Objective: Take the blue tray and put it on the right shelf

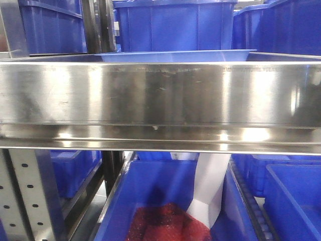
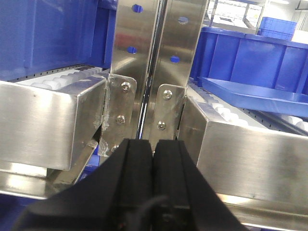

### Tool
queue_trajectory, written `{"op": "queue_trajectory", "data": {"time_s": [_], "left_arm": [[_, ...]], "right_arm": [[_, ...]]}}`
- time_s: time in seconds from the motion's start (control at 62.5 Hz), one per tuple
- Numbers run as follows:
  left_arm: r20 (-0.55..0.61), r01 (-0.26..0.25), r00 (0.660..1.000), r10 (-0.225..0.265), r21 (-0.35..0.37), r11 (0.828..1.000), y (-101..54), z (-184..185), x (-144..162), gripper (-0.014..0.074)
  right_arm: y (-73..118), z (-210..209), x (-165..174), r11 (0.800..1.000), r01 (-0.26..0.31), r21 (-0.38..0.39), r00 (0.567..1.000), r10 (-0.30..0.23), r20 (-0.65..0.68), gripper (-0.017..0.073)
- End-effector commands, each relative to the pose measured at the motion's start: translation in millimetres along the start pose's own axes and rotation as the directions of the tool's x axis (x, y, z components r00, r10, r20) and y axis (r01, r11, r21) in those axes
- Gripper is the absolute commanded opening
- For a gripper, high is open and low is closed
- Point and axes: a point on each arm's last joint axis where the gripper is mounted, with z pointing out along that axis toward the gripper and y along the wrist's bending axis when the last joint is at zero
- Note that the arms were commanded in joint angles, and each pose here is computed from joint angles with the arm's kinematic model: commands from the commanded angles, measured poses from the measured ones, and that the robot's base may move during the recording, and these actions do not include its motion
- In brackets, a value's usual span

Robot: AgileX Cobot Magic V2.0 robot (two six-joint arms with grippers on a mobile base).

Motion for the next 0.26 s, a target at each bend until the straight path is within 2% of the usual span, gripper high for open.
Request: {"op": "queue_trajectory", "data": {"time_s": [0.0,0.24], "left_arm": [[0.075,0.008,0.997,-0.008,-0.001,1.000,1.4,-0.5,1.4,-0.0048],[0.075,0.008,0.997,-0.008,-0.001,1.000,1.4,-0.5,1.4,-0.0048]], "right_arm": [[-0.8,-3.0,-16.3,1.000,0.002,0.013,0.993,-0.003,0.122,0.0059],[-0.8,-3.0,-16.3,1.000,0.002,0.013,0.993,-0.003,0.122,0.0059]]}}
